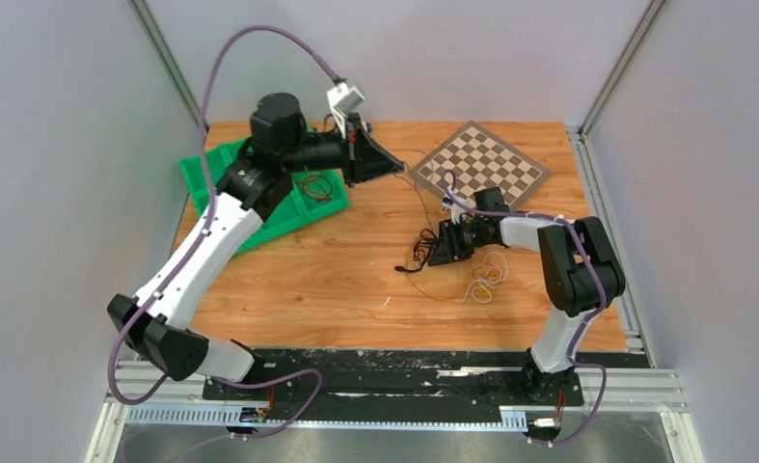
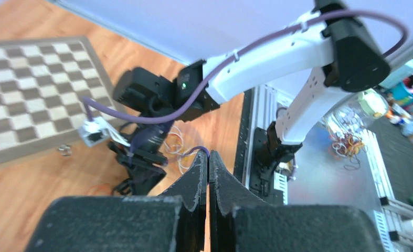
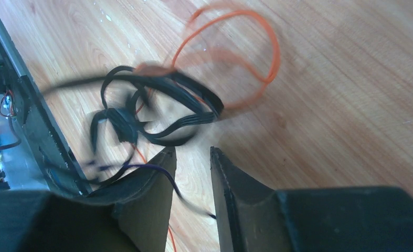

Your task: Untangle the cables

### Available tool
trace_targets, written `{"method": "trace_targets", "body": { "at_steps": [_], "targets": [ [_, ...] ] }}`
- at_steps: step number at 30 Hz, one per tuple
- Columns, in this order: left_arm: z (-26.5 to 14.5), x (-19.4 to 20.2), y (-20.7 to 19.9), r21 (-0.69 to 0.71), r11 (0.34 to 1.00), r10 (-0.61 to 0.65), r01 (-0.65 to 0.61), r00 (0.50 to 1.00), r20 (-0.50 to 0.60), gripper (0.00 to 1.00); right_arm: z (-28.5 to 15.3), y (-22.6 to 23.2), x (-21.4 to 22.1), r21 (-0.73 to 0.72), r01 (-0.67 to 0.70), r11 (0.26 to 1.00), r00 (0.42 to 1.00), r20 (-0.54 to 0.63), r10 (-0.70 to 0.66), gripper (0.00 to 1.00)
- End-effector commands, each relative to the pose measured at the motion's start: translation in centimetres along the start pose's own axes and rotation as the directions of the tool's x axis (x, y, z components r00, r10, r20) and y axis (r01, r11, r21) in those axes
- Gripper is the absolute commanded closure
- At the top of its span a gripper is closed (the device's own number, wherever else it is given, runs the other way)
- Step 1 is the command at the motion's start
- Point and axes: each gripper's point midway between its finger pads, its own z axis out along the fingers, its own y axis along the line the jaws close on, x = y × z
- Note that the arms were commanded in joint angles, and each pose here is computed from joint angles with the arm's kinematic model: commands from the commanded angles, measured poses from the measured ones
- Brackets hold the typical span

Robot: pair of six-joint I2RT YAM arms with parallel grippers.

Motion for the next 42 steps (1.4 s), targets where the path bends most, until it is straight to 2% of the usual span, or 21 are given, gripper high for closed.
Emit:
{"method": "trace_targets", "body": {
  "at_steps": [1,3,6,11,13,16,19,22,25,26,27,28,31,37,38,40,41,42],
  "targets": [
    [-4.8,-7.4,-3.4,-0.077,0.98,0.19,-0.182,0.975,0.117,1.0,0.3,-2.5,3.1,0.1,-0.017,0.995,0.991,-0.134,0.031,0.64],
    [-6.3,-9.3,-3.9,-0.134,0.962,0.255,-0.238,0.958,0.129,1.0,0.1,-2.5,3.5,0.078,-0.008,0.997,0.988,-0.155,0.02,0.57],
    [-8.1,-11.1,-4.0,-0.199,0.94,0.306,-0.277,0.942,0.138,1.0,-0.5,-1.3,3.5,0.016,-0.001,1.0,0.988,-0.157,0.004,0.4],
    [-10.6,-14.0,-4.4,-0.3,0.891,0.393,-0.34,0.909,0.14,1.0,-1.5,0.0,3.2,-0.009,0.032,0.999,0.99,-0.136,-0.033,0.43],
    [-11.6,-15.0,-3.6,-0.365,0.86,0.426,-0.356,0.896,0.13,1.0,-1.5,0.1,3.3,-0.012,0.029,1.0,0.99,-0.138,-0.03,0.42],
    [-14.0,-16.7,-1.4,-0.508,0.779,0.483,-0.366,0.868,0.115,1.0,-2.0,0.7,3.5,-0.03,0.041,0.999,0.988,-0.146,-0.045,0.4],
    [-16.0,-19.2,-0.1,-0.578,0.744,0.501,-0.335,0.852,0.15,1.0,-2.2,-0.1,4.2,0.005,0.057,0.998,0.983,-0.176,-0.055,0.42],
    [-16.4,-20.6,-1.3,-0.537,0.766,0.506,-0.352,0.847,0.166,1.0,-3.2,1.4,2.9,-0.066,0.074,0.995,0.984,-0.155,-0.083,0.32],
    [-15.6,-18.5,-1.6,-0.47,0.811,0.459,-0.348,0.877,0.143,1.0,-5.6,5.6,-2.2,-0.176,0.196,0.965,0.98,0.007,-0.198,0.16],
    [-15.0,-16.8,-0.3,-0.455,0.833,0.41,-0.315,0.904,0.123,1.0,-6.4,7.2,-3.8,-0.201,0.252,0.946,0.968,0.067,-0.244,0.12],
    [-15.1,-16.5,-1.1,-0.442,0.837,0.414,-0.322,0.901,0.129,1.0,-6.9,8.2,-5.5,-0.191,0.313,0.93,0.948,0.118,-0.295,0.09],
    [-14.7,-15.2,-0.2,-0.434,0.851,0.377,-0.295,0.919,0.117,1.0,-7.4,9.3,-7.0,-0.173,0.373,0.912,0.923,0.166,-0.346,0.06],
    [-14.7,-15.2,-1.2,-0.409,0.862,0.381,-0.298,0.915,0.136,1.0,-7.5,11.6,-10.2,-0.122,0.502,0.856,0.846,0.275,-0.457,0.0],
    [-14.3,-15.8,-2.1,-0.368,0.888,0.359,-0.276,0.915,0.181,1.0,-2.6,15.9,-12.1,-0.122,0.643,0.756,0.738,0.36,-0.57,0.0],
    [-14.3,-15.9,-2.2,-0.364,0.889,0.36,-0.278,0.915,0.182,1.0,-1.7,16.7,-12.9,-0.111,0.672,0.733,0.706,0.394,-0.588,0.0],
    [-14.3,-16.1,-2.5,-0.359,0.891,0.361,-0.278,0.914,0.187,1.0,0.5,17.9,-13.3,-0.114,0.693,0.712,0.685,0.412,-0.601,0.01],
    [-14.4,-16.3,-2.6,-0.363,0.891,0.357,-0.272,0.914,0.193,1.0,1.8,18.2,-13.5,-0.116,0.697,0.707,0.683,0.409,-0.606,0.06],
    [-14.5,-16.7,-2.6,-0.372,0.888,0.36,-0.269,0.911,0.201,1.0,3.1,18.1,-13.7,-0.115,0.693,0.712,0.689,0.397,-0.606,0.15]
  ]
}}
